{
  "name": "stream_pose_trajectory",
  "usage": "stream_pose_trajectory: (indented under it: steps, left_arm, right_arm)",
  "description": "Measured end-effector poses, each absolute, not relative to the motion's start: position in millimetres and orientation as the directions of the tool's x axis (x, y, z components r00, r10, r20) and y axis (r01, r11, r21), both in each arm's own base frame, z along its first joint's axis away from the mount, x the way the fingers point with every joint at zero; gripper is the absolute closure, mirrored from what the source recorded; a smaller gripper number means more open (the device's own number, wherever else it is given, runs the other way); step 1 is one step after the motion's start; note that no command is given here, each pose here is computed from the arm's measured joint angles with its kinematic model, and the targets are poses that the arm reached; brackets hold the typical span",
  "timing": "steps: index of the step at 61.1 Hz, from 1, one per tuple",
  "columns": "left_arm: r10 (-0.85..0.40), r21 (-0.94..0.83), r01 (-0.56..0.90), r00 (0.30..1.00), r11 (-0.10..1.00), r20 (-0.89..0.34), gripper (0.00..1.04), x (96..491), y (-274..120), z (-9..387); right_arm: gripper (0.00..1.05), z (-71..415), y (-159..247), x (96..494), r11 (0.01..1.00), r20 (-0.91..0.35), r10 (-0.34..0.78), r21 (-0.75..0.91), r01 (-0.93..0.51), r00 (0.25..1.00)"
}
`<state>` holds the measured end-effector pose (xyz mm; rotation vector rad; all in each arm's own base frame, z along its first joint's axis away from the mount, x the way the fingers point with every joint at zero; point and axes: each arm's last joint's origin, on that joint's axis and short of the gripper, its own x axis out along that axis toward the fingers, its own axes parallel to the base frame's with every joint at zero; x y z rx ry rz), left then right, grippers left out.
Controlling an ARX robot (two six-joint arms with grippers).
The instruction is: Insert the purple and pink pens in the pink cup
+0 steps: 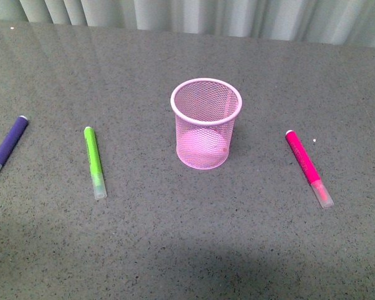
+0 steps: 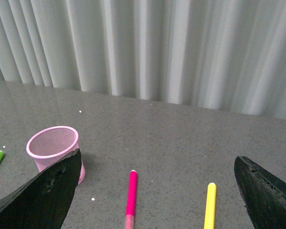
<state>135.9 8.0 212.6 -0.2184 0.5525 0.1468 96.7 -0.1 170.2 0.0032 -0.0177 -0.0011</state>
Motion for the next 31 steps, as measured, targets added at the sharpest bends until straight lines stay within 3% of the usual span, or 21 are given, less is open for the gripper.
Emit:
stream_pose_trajectory:
  steps: [16,20,26,31]
  left_arm:
    - [0.11,-0.057,-0.139,0.93,0.989,-0.351,0.08,217.6,40.4,320.7]
    - [0.113,-0.056,-0.142,0.928,0.988,-0.355,0.08,243.5,56.0,337.9]
    - [0.173,-0.009,-0.195,0.889,0.981,-0.424,0.08,290.9,81.0,335.3]
    - [0.22,0.047,-0.229,0.829,0.972,-0.515,0.08,321.3,93.4,309.0]
  right_arm:
    - [0.07,170.2,-0.2,96.7,1.0,0.018,-0.002,0.003,0.001,1.0]
    - [0.07,170.2,-0.2,96.7,1.0,0.018,-0.002,0.003,0.002,1.0]
    - [0.07,170.2,-0.2,96.7,1.0,0.018,-0.002,0.003,0.002,1.0]
    - [0.07,170.2,-0.2,96.7,1.0,0.018,-0.002,0.003,0.002,1.0]
